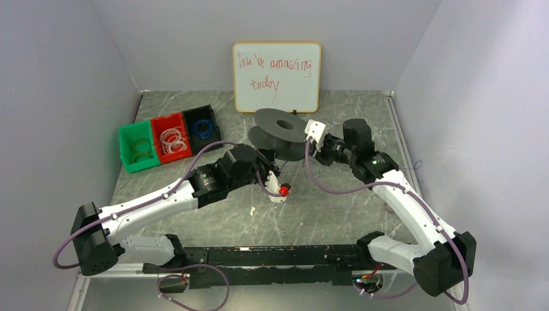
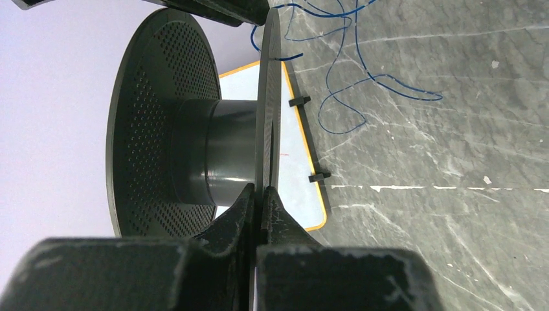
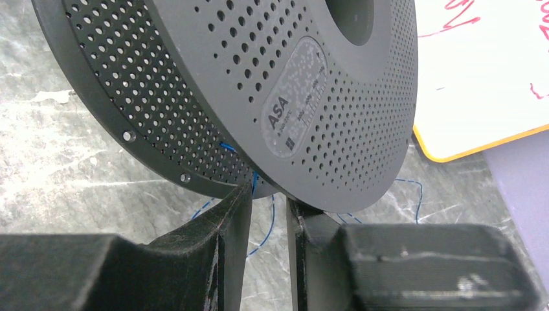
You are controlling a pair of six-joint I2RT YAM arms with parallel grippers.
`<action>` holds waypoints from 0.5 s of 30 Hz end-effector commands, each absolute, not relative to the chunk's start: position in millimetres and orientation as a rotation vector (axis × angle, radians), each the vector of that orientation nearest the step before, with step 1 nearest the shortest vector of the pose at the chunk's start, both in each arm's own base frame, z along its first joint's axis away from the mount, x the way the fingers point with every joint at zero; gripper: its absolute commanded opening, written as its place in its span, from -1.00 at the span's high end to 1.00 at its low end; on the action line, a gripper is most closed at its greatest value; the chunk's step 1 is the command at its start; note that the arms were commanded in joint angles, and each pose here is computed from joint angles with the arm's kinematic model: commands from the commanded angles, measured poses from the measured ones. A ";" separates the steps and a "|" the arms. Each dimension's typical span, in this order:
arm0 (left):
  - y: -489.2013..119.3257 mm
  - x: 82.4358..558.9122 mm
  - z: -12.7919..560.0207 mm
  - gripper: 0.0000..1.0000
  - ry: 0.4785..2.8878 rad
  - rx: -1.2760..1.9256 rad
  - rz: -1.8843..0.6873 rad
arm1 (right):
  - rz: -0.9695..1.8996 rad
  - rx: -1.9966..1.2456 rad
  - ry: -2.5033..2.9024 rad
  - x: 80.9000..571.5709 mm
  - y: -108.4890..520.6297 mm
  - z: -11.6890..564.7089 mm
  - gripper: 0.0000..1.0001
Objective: Wrap the cables
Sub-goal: Place the cable on the cable reel.
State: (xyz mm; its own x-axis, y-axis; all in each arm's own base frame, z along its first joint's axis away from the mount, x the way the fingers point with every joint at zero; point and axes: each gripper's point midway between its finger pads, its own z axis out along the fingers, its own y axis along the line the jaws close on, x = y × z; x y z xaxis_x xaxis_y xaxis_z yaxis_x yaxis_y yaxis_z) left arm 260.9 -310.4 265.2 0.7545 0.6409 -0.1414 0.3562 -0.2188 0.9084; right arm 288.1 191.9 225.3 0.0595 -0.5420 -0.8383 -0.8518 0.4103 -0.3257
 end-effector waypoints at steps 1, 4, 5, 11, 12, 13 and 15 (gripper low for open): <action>-327.2 261.5 339.0 0.95 0.669 1.630 0.301 | 0.384 -1.281 1.521 288.9 202.5 232.7 0.39; -327.3 261.2 338.8 0.95 0.671 1.632 0.297 | 0.388 -1.293 1.508 287.5 203.5 231.1 0.38; -327.2 261.2 339.0 0.95 0.671 1.631 0.297 | 0.388 -1.294 1.508 287.5 203.6 230.8 0.38; -327.5 260.7 339.9 0.95 0.670 1.631 0.293 | 0.414 -1.323 1.488 284.6 207.6 230.8 0.45; -327.6 260.5 339.9 0.95 0.671 1.631 0.291 | 0.418 -1.328 1.483 284.2 208.3 231.3 0.51; -327.4 260.6 340.1 0.95 0.672 1.631 0.292 | 0.424 -1.333 1.480 283.7 209.1 231.4 0.55; -326.7 260.3 339.8 0.95 0.673 1.632 0.292 | 0.432 -1.351 1.472 281.5 210.7 231.0 0.61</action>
State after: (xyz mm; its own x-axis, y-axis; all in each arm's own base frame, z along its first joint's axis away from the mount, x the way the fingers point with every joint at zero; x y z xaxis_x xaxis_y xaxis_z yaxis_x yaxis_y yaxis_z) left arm 260.6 -310.4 267.7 0.7492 0.6429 -0.1592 0.3697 -0.2065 0.9059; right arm 288.1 197.8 225.3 0.1247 -0.5354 -0.8353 -0.8581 0.3644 -0.3617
